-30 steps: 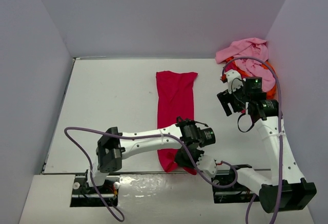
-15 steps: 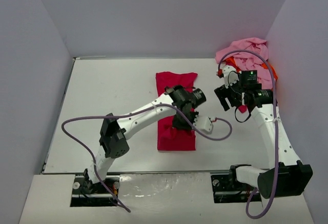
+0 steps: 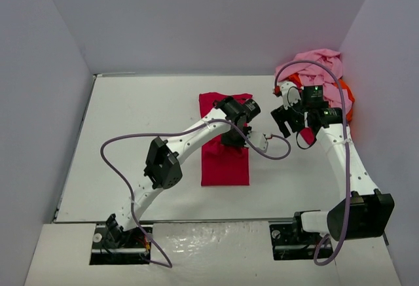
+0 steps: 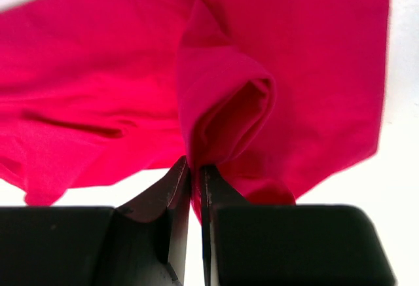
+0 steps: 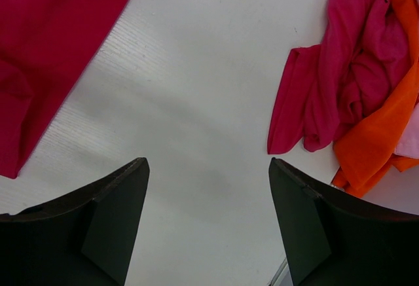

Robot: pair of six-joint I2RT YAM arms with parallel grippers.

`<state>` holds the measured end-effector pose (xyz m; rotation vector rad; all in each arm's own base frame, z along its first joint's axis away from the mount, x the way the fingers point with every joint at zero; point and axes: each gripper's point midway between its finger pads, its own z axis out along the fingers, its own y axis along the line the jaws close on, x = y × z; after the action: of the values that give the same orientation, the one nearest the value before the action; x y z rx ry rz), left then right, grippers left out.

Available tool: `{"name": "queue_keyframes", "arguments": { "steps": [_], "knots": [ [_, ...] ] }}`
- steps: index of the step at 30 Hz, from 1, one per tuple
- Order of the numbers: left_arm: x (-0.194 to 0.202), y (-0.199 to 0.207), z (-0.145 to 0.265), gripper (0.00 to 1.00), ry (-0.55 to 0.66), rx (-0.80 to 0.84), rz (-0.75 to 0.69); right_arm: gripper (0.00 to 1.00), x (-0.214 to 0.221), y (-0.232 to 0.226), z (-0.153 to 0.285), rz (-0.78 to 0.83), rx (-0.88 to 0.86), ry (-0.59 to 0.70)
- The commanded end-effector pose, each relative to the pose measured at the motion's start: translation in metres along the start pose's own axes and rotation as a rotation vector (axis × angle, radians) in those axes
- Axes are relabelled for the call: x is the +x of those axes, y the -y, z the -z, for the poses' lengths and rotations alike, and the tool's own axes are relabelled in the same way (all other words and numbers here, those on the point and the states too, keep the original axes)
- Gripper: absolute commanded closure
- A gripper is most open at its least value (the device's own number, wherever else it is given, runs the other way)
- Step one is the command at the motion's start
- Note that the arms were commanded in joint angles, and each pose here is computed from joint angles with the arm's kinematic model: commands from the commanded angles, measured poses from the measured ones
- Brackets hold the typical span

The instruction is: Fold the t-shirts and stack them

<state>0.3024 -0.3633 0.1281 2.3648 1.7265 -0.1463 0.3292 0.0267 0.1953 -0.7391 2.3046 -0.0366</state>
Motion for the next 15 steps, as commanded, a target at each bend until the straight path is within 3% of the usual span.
{"name": "queue_keyframes", "arguments": {
  "steps": [1, 9, 11, 13, 15],
  "knots": [
    [-0.001, -0.012, 0.025, 1.0, 0.025, -0.041, -0.053, 0.29, -0.021, 0.012, -0.006, 0.013, 0.022, 0.066],
    [0.003, -0.038, 0.017, 1.0, 0.07, -0.091, -0.022, 0.29, -0.015, 0.011, -0.028, 0.009, 0.004, 0.04],
    [0.005, -0.046, 0.013, 0.8, 0.075, -0.111, -0.006, 0.29, -0.014, 0.01, -0.033, 0.007, -0.002, 0.034],
    [0.006, -0.06, 0.011, 0.26, 0.095, -0.157, 0.025, 0.29, -0.014, 0.01, -0.039, 0.005, -0.011, 0.03],
    [0.003, -0.079, 0.014, 0.13, 0.144, -0.231, 0.072, 0.29, -0.012, 0.009, -0.043, 0.003, -0.017, 0.027]
  ]
}}
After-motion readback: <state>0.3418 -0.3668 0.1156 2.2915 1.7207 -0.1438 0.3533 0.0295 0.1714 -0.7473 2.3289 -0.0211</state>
